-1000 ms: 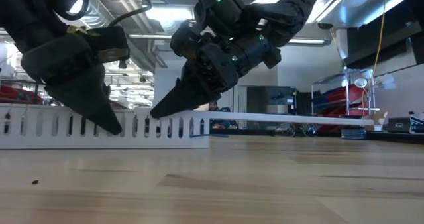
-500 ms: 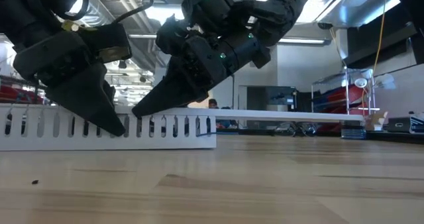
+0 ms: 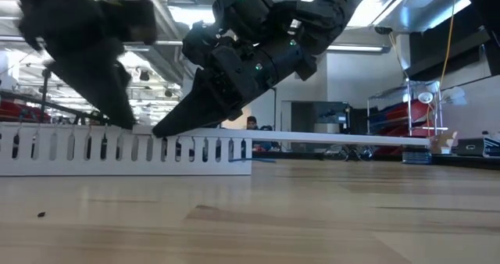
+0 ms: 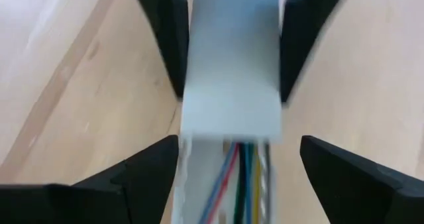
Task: Ziptie cables
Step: Close the white cable duct
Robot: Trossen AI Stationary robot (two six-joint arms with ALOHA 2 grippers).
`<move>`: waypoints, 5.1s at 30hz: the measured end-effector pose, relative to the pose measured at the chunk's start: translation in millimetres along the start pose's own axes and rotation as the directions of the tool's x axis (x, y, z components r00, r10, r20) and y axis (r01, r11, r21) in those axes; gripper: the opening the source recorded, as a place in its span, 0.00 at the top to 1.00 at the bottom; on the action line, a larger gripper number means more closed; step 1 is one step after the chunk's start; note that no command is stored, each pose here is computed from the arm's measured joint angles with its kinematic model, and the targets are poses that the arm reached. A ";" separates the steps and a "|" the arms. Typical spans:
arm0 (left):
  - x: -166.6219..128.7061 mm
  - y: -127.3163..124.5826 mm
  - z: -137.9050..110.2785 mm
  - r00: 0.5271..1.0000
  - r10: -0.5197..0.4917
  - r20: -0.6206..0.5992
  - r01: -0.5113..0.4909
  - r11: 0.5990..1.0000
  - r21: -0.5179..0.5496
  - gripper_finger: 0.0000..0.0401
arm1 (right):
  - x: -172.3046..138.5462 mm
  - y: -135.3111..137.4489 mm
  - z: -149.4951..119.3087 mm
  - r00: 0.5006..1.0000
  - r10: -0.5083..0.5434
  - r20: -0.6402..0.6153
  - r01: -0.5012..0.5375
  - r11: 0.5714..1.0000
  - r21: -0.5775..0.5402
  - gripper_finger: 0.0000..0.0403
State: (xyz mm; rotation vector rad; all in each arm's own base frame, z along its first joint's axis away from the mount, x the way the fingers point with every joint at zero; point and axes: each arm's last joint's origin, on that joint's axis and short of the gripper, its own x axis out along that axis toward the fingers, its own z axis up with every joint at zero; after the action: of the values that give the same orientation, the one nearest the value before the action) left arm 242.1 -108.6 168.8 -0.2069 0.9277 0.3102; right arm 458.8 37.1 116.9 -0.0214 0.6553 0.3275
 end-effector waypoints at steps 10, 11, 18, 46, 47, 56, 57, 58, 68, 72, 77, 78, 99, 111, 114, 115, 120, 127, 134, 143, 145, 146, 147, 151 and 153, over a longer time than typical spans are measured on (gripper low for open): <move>-14.5 1.4 -29.0 0.997 0.041 -0.066 -0.041 0.999 -0.011 0.23 | -0.2 0.1 -0.2 1.000 0.008 0.001 -0.008 1.000 -0.001 0.45; -12.3 4.0 -32.9 0.997 0.059 -0.056 -0.059 0.998 -0.004 0.23 | -0.2 0.1 -0.3 1.000 0.009 0.001 -0.009 1.000 -0.001 0.45; 1.8 10.4 -42.5 0.999 0.020 0.028 -0.020 1.000 -0.001 0.23 | -0.3 0.1 -0.8 1.000 0.009 -0.004 -0.009 1.000 -0.005 0.45; 29.0 11.8 -32.4 0.990 -0.069 0.124 0.066 0.997 0.028 0.48 | 15.0 -1.4 3.1 0.999 0.024 0.034 -0.025 0.999 0.022 0.45; 29.0 11.7 -31.8 0.990 -0.069 0.125 0.066 0.997 0.025 0.47 | 14.6 -2.4 3.0 0.999 0.025 0.030 -0.026 0.999 0.024 0.45; 18.2 9.4 -16.2 0.997 -0.013 0.079 0.012 1.000 0.003 0.26 | 14.0 -8.8 4.7 0.999 -0.022 0.039 0.021 0.999 0.024 0.45; 15.0 8.5 -13.8 0.997 -0.015 0.070 0.014 1.000 0.012 0.25 | 14.2 -8.5 4.4 0.999 -0.024 0.039 0.023 0.999 0.022 0.45; 11.0 7.3 -10.7 0.998 -0.014 0.055 0.013 1.000 0.017 0.24 | 14.3 -8.1 4.3 0.999 -0.029 0.037 0.028 0.999 0.022 0.45; -31.5 0.6 -12.6 0.997 0.051 -0.058 -0.049 0.998 0.040 0.24 | 14.3 -8.2 2.7 0.999 -0.018 0.026 0.017 0.999 0.027 0.45; -39.8 -8.4 -23.1 0.997 0.076 0.011 -0.077 0.993 0.086 0.24 | 14.2 -8.3 2.4 1.000 -0.016 0.026 0.015 1.000 0.027 0.45; -42.8 -9.4 -30.4 0.995 0.099 0.019 -0.100 0.993 0.062 0.24 | 14.3 -8.3 2.3 1.000 -0.015 0.026 0.014 1.000 0.027 0.45; -41.8 -8.5 -31.7 0.995 0.103 0.018 -0.103 0.993 0.057 0.24 | 14.3 -8.2 2.3 1.000 -0.014 0.026 0.014 1.000 0.027 0.45; 9.0 21.4 -56.8 0.995 -0.036 0.093 0.040 0.998 -0.043 0.27 | 14.3 -7.3 2.2 1.000 0.000 0.029 0.000 1.000 0.023 0.45; 14.1 20.5 -52.1 0.993 -0.076 0.093 0.076 0.997 0.005 0.47 | 16.0 -6.8 8.3 0.993 0.002 0.122 -0.008 0.999 0.051 0.45; 16.7 20.6 -49.7 0.991 -0.082 0.102 0.082 0.997 0.004 0.46 | 20.3 -7.8 8.1 0.989 0.003 0.145 -0.011 0.999 0.050 0.45; 17.3 21.0 -48.6 0.991 -0.083 0.105 0.083 0.997 0.010 0.45 | 22.5 -8.3 8.1 0.990 0.005 0.142 -0.012 0.999 0.052 0.45; 20.3 25.1 -44.6 0.992 -0.090 0.094 0.089 0.996 0.006 0.45 | 37.3 -9.9 12.0 0.989 0.018 0.148 -0.026 0.998 0.052 0.45; 20.8 25.8 -42.7 0.991 -0.091 0.101 0.090 0.996 0.014 0.45 | 37.8 -11.3 15.7 0.990 0.021 0.140 -0.028 0.998 0.047 0.45; 17.8 27.0 -34.0 0.996 -0.061 0.068 0.058 0.997 0.047 0.32 | 37.0 -14.1 12.8 0.994 0.020 0.104 -0.023 0.999 0.025 0.45; -32.4 16.4 -22.5 0.998 0.015 -0.054 -0.014 1.000 0.024 0.26 | 37.0 -14.5 12.3 0.995 0.011 0.095 -0.013 1.000 0.024 0.45; -38.0 13.9 -32.6 0.996 0.021 -0.085 -0.019 1.000 0.024 0.26 | 37.0 -14.5 12.0 0.996 0.012 0.093 -0.014 1.000 0.025 0.45; -40.5 11.7 -36.5 0.996 0.018 -0.089 -0.017 1.000 0.020 0.26 | 37.0 -14.5 11.9 0.996 0.013 0.093 -0.015 1.000 0.025 0.45; -42.6 9.5 -40.3 0.997 0.018 -0.081 -0.016 1.000 0.015 0.26 | 37.0 -14.5 11.9 0.996 0.013 0.093 -0.015 1.000 0.027 0.45; -39.3 10.3 -56.7 0.999 0.033 -0.039 -0.033 0.999 -0.008 0.26 | 37.1 -14.4 11.7 0.996 0.016 0.093 -0.018 0.999 0.028 0.45; -34.7 14.0 -64.0 0.999 0.040 -0.030 -0.040 0.999 -0.013 0.26 | 37.0 -14.3 11.9 0.995 0.020 0.096 -0.023 0.999 0.031 0.45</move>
State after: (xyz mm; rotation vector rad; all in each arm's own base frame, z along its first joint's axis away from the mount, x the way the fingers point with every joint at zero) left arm 169.7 -121.1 158.9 -0.2064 0.9602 0.3512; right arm 497.8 35.9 102.9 0.0316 0.5656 0.3364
